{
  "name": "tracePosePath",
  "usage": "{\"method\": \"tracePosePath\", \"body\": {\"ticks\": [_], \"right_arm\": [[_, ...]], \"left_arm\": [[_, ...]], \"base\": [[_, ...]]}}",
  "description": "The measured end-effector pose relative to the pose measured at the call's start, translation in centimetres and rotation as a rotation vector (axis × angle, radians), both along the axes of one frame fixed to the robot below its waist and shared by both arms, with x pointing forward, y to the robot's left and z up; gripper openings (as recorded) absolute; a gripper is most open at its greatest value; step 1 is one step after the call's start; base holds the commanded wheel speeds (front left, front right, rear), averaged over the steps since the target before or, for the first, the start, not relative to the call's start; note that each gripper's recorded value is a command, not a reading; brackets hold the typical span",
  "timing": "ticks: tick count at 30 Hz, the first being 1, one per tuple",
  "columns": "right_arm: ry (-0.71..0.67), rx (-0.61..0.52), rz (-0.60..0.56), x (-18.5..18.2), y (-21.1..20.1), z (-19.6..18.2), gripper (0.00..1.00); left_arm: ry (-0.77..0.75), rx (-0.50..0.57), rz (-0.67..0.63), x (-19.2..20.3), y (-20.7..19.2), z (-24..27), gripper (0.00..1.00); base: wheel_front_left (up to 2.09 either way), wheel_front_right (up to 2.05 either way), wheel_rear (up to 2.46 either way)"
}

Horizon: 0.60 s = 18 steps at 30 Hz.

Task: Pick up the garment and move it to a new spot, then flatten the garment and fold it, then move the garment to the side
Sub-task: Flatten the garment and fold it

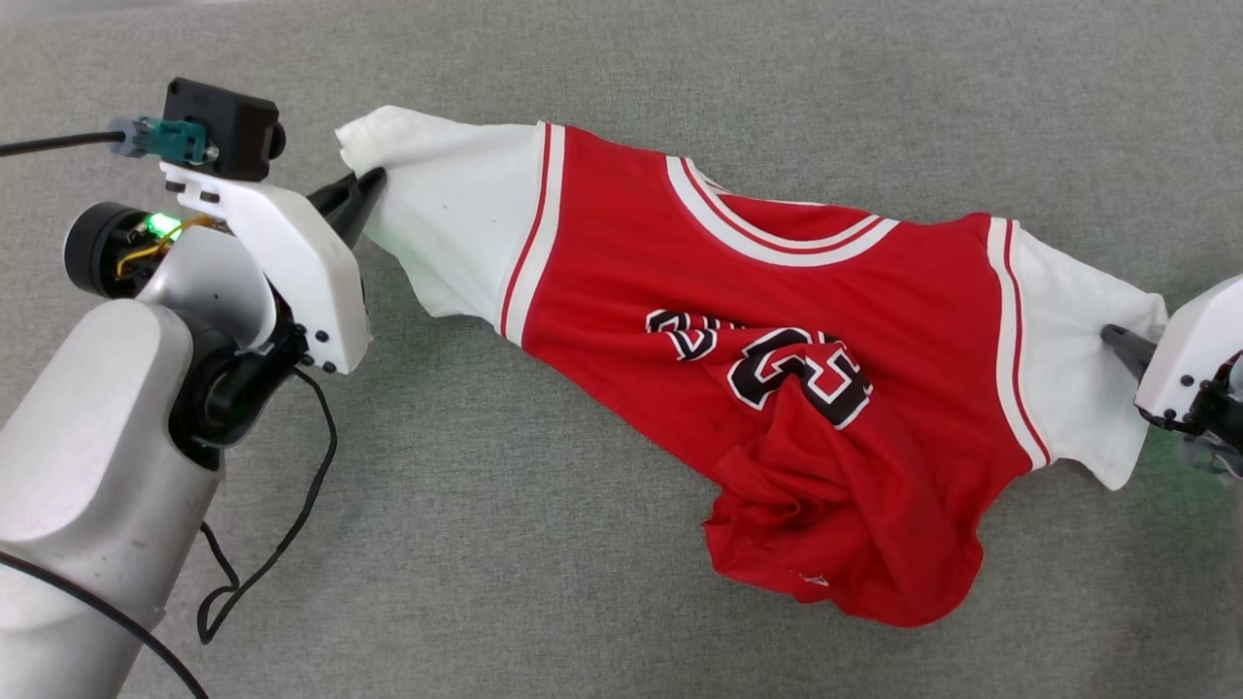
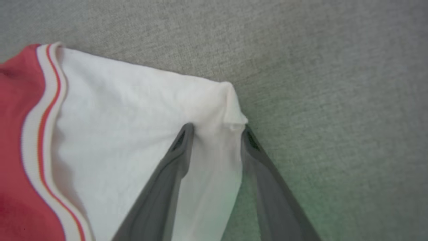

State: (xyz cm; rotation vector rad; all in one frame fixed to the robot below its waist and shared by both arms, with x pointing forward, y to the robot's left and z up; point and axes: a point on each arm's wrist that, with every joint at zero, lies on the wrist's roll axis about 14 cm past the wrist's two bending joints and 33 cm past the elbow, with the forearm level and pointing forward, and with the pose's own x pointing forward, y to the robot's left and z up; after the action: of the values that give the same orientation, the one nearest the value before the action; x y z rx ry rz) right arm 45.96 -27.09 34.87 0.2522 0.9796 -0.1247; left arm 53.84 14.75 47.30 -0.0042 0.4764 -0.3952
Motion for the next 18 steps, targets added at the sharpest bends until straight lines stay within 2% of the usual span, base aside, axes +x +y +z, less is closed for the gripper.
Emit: {"method": "tracePosePath", "body": {"ticks": [4, 7, 12, 18], "right_arm": [[-0.027, -0.013, 0.019, 0.4, 0.4, 0.8, 0.0], [-0.136, -0.055, 0.041, 1.7, 0.5, 3.0, 0.0], [-0.414, -0.114, 0.114, 5.4, 1.9, 10.3, 0.0], [-0.655, -0.168, 0.145, 8.0, 2.4, 19.0, 0.0]], "left_arm": [[-0.015, -0.008, 0.009, -0.2, 0.2, 0.5, 0.0], [-0.053, -0.018, 0.024, -0.3, 0.4, 1.7, 0.0], [-0.142, -0.037, 0.06, -0.1, 1.1, 4.7, 0.0], [-0.347, -0.064, 0.115, 1.2, 1.9, 11.8, 0.0]], "base": [[0.0, 0.0, 0.0], [0.0, 0.0, 0.0], [0.0, 0.0, 0.0], [0.0, 0.0, 0.0]]}}
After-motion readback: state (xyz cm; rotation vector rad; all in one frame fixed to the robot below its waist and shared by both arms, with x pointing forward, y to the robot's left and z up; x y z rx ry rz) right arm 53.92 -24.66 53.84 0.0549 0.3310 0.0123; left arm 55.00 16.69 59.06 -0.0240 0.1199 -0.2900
